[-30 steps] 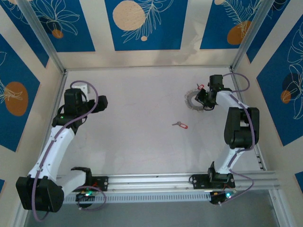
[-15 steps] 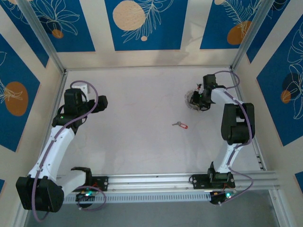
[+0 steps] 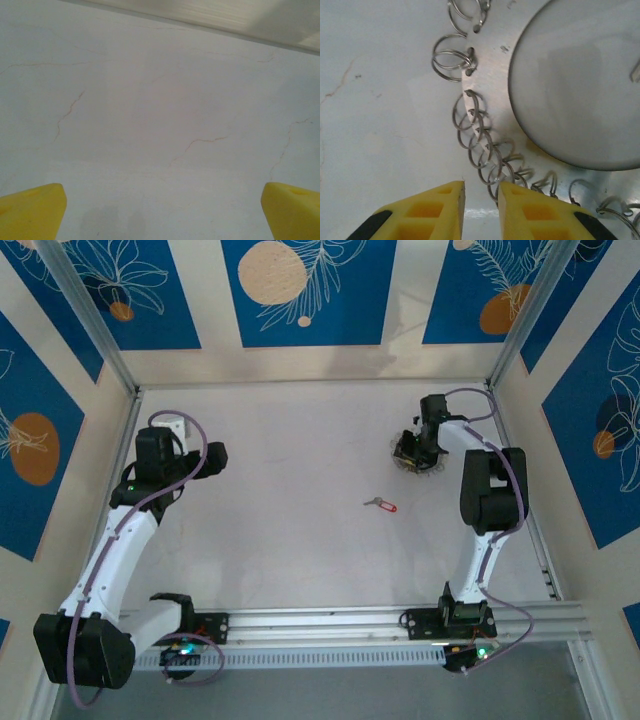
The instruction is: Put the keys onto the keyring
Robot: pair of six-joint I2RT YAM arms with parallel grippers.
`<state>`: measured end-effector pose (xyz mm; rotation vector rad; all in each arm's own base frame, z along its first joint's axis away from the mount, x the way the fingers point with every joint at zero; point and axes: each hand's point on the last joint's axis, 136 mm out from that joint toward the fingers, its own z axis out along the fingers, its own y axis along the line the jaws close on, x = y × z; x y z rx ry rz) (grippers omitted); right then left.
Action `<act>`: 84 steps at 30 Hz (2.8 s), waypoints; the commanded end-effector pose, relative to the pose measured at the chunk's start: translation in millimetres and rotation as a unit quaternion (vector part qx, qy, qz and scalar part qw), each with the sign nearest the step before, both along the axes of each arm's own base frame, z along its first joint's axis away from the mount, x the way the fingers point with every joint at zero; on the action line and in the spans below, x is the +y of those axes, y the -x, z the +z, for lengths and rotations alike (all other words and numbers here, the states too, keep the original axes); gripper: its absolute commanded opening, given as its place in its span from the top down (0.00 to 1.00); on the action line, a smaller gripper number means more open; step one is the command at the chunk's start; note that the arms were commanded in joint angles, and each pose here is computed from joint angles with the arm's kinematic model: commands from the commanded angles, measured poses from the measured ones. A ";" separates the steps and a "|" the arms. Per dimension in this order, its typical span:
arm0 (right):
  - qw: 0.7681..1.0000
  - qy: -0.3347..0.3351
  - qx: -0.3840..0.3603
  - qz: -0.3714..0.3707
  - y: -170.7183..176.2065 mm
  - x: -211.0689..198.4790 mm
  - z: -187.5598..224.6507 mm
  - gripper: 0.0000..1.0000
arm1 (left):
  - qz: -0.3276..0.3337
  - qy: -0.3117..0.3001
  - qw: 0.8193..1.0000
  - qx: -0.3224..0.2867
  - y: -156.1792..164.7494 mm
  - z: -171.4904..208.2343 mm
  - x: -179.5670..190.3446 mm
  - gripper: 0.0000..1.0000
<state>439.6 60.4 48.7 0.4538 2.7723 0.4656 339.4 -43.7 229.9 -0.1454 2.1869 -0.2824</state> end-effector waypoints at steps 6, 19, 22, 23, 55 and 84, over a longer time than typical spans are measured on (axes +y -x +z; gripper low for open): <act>1.000 -0.004 0.015 -0.014 17.3 -6.8 -1.9 0.73 | -0.008 -0.001 1.000 -0.002 4.3 5.9 -3.1 0.00; 1.000 0.010 0.007 -0.019 29.5 -14.6 9.8 0.73 | -0.010 0.001 1.000 -0.003 4.3 6.3 -4.1 0.00; 1.000 0.011 0.010 -0.026 34.1 -15.6 13.4 0.73 | -0.011 0.002 1.000 -0.002 4.4 5.8 -4.4 0.00; 0.999 0.006 0.012 -0.031 36.2 -14.0 14.2 0.73 | -0.011 0.002 1.000 -0.002 4.5 5.6 -4.4 0.00; 0.909 -0.176 -0.019 -0.378 32.2 -18.2 -14.4 0.71 | -0.016 0.009 1.000 0.002 3.4 3.0 -7.2 0.00; 0.888 -0.182 -0.010 -0.422 29.1 -24.0 -35.8 0.78 | -0.017 0.013 1.000 0.000 3.7 4.4 -8.4 0.00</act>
